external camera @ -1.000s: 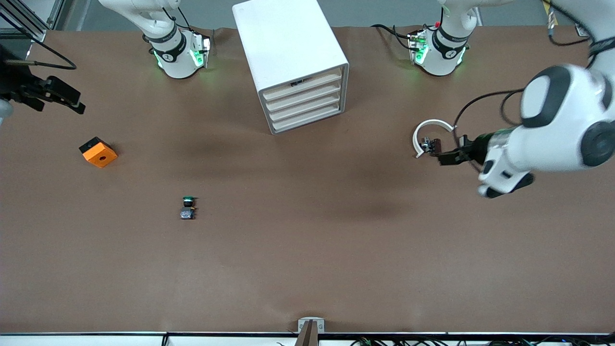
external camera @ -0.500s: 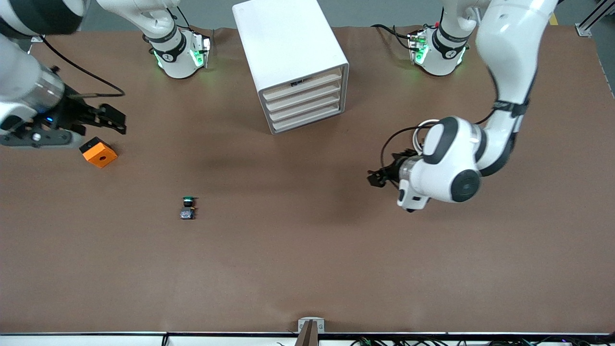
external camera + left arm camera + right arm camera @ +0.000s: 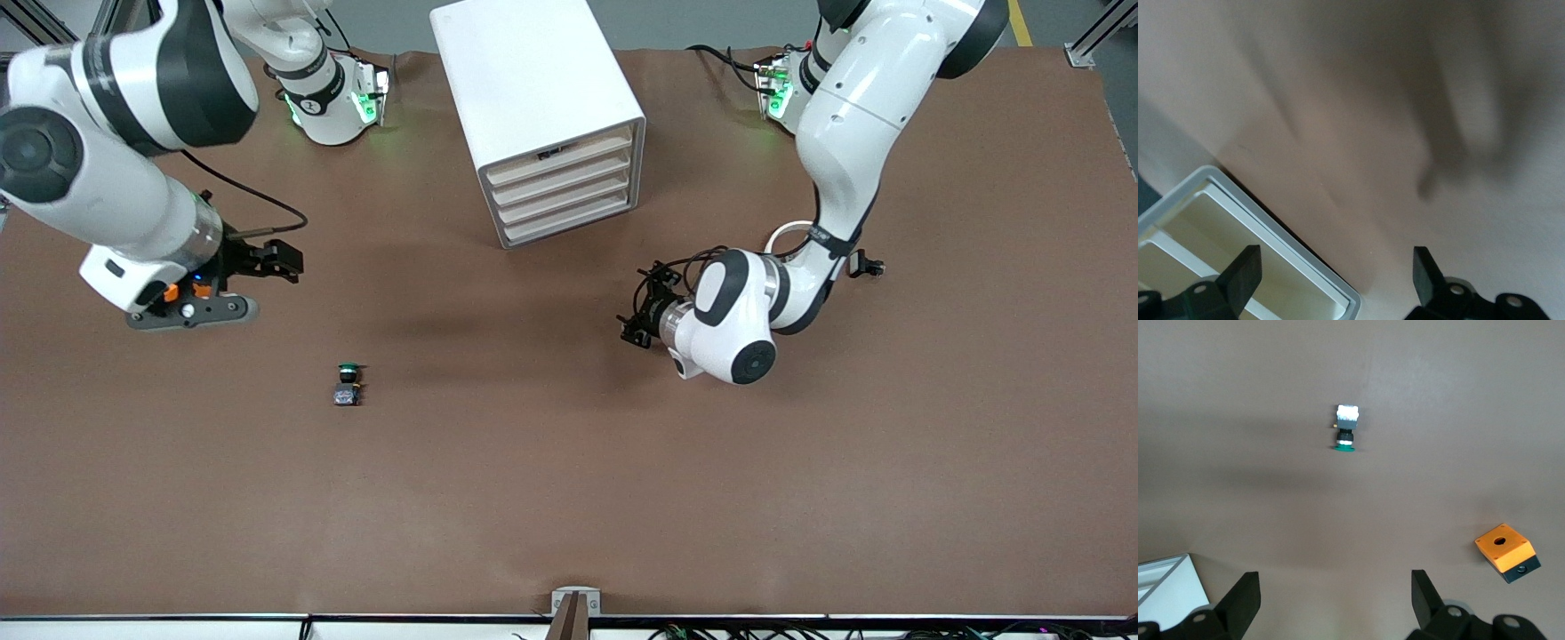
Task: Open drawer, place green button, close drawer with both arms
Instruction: 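Grasp the black push button with the right gripper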
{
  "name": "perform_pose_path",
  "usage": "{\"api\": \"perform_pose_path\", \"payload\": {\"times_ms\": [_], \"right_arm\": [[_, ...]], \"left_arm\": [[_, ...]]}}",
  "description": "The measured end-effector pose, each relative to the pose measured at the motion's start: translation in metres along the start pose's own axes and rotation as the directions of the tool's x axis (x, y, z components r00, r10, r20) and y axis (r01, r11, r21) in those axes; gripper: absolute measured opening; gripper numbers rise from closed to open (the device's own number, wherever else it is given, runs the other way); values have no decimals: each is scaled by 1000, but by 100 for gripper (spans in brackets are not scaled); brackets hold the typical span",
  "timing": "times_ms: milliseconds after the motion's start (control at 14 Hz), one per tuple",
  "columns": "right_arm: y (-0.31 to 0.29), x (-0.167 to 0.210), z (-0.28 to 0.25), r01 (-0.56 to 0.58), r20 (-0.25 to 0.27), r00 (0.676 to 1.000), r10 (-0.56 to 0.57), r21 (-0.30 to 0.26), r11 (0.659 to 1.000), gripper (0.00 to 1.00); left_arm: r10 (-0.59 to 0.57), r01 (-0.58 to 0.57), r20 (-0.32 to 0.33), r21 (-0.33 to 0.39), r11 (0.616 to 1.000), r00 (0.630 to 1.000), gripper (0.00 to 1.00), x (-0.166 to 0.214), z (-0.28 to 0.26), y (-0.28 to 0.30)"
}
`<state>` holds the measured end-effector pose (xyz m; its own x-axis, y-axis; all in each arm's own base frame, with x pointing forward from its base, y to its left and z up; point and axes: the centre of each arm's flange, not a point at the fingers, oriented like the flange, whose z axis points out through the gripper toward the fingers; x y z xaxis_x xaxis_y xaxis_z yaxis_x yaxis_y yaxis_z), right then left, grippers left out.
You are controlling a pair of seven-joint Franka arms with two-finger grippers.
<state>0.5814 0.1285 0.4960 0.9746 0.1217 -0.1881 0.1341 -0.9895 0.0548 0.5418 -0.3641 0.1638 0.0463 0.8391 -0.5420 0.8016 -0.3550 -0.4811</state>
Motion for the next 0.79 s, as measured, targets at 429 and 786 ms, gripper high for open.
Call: {"api": "perform_pose_path", "payload": {"times_ms": [429,786], "right_arm": [[-15,57,105,17,44,999,-17,2,1000,100],[-12,81,172,-19,-14,1000,19,13,1000,100]], "left_arm": [[-189,176,98,134,975,977,100,-19,81,-1],[-324,309,39,208,928,945,100,-51,112,-15]]}}
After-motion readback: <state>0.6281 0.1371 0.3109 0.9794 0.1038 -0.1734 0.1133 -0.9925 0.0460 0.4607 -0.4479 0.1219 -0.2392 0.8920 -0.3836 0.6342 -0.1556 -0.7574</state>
